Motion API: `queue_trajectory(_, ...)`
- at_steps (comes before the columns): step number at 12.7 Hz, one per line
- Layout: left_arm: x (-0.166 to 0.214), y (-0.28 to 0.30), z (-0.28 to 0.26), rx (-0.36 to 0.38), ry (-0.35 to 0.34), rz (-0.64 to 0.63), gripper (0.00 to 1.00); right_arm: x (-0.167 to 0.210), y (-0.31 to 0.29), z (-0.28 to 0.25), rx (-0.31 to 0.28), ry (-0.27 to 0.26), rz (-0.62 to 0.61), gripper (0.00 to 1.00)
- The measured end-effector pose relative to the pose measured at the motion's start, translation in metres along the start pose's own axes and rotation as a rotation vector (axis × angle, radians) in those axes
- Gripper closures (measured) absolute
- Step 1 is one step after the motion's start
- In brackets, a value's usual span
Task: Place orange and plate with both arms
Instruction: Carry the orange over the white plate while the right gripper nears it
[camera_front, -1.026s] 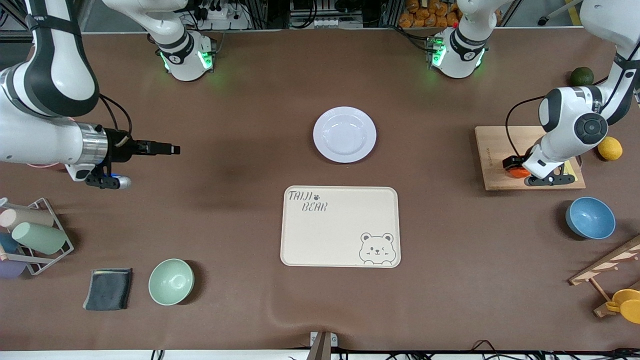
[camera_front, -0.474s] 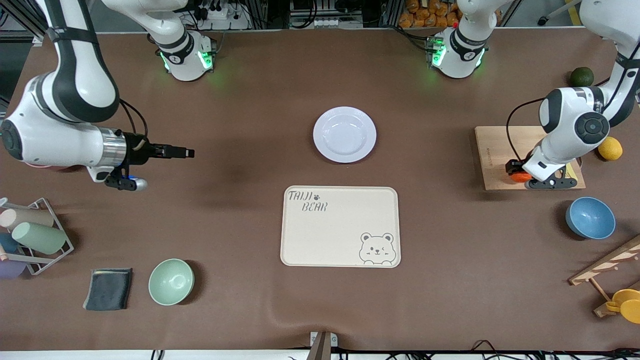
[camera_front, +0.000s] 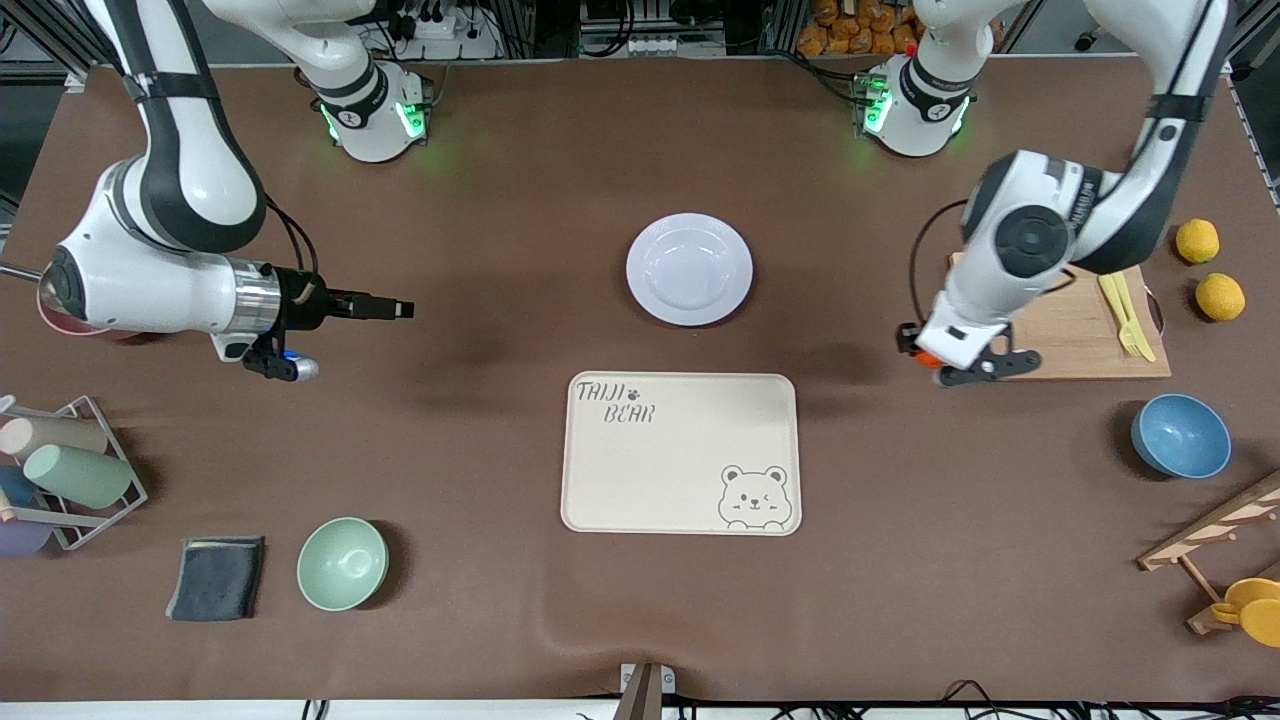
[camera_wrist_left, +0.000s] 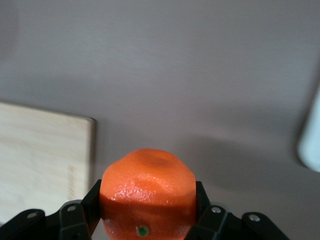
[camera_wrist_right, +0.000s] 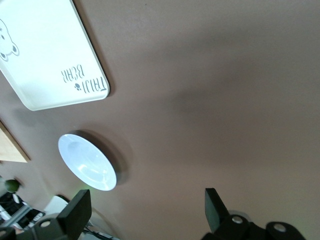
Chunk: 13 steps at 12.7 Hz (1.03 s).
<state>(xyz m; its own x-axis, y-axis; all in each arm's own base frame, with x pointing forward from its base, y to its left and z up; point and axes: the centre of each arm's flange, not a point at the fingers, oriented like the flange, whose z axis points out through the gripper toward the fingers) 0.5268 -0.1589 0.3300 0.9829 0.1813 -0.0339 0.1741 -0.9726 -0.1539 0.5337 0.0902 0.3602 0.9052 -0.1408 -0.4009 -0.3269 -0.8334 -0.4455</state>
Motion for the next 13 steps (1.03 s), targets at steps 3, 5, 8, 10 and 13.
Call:
queue_trajectory(3, -0.024, 0.075, -0.015, -0.045, -0.028, -0.069, 0.27, -0.002, -0.004, 0.026, 0.05, 0.022, 0.016, 0.0)
queue_trajectory(5, -0.052, 0.123, -0.011, -0.058, -0.056, -0.099, 0.27, -0.007, -0.015, 0.049, 0.069, 0.041, -0.009, 0.0)
queue_trajectory(8, -0.097, 0.192, -0.003, -0.073, -0.103, -0.166, 0.27, -0.014, -0.029, 0.068, 0.073, 0.048, -0.052, 0.0)
queue_trajectory(10, -0.119, 0.232, 0.004, -0.095, -0.139, -0.208, 0.27, -0.017, -0.028, 0.074, 0.093, 0.037, -0.118, 0.0)
queue_trajectory(13, -0.152, 0.273, 0.034, -0.1, -0.188, -0.238, 0.27, -0.021, -0.021, 0.09, 0.148, 0.013, -0.178, 0.0)
